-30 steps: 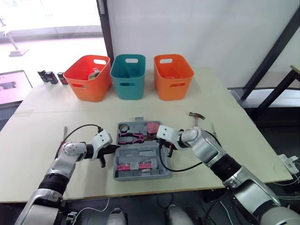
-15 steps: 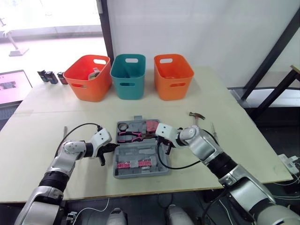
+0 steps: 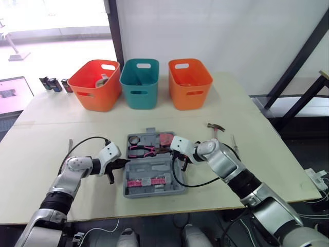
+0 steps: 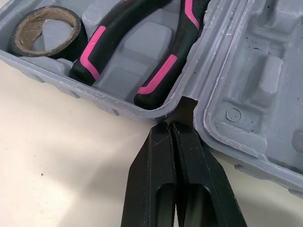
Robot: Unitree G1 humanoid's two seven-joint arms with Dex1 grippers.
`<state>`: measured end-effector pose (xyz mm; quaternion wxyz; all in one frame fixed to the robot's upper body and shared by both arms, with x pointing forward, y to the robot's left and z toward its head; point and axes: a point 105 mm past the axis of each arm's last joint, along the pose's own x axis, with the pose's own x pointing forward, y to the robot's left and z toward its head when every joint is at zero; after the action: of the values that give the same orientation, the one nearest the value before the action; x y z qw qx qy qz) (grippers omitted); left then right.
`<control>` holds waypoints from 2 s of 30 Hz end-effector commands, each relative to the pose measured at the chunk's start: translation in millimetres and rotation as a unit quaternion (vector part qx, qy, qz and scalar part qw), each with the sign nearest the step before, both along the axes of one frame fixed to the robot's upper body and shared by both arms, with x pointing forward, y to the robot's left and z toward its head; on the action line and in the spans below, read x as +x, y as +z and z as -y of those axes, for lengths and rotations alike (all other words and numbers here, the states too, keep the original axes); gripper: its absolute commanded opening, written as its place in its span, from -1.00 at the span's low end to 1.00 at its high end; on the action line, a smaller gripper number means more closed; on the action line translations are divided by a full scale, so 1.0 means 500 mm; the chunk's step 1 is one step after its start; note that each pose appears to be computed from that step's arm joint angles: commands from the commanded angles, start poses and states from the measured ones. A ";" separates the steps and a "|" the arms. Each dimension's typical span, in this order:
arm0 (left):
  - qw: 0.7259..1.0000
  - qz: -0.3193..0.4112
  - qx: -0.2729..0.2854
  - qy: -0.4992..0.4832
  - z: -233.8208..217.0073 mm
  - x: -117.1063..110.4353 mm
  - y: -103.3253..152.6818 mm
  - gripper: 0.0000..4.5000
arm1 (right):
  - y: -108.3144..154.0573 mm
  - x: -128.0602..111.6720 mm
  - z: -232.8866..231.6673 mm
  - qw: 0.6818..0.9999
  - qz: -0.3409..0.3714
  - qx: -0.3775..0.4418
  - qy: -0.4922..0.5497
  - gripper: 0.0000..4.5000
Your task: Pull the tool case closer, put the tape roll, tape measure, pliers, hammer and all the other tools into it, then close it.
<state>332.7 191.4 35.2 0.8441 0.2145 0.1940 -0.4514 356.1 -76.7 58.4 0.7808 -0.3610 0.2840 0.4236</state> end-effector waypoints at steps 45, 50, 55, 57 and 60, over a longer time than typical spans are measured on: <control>0.970 0.097 -0.023 0.223 -0.403 -0.206 0.228 1.00 | 0.176 -0.200 0.482 0.950 0.116 0.218 -0.193 0.98; 0.957 0.082 -0.024 0.276 -0.445 -0.252 0.191 1.00 | 0.144 -0.228 0.498 0.949 0.100 0.209 -0.212 0.98; 0.950 0.091 -0.034 0.295 -0.455 -0.258 0.186 1.00 | 0.135 -0.231 0.498 0.948 0.098 0.211 -0.216 0.98; 0.950 0.093 -0.034 0.295 -0.455 -0.258 0.184 1.00 | 0.135 -0.231 0.497 0.948 0.098 0.212 -0.216 0.98; 0.950 0.093 -0.035 0.296 -0.454 -0.256 0.180 1.00 | 0.139 -0.231 0.494 0.949 0.098 0.212 -0.214 0.98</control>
<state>203.9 415.3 116.3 0.9574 0.1492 0.1733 -0.1763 239.6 -324.6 115.7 0.9351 -0.1424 0.1964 0.2585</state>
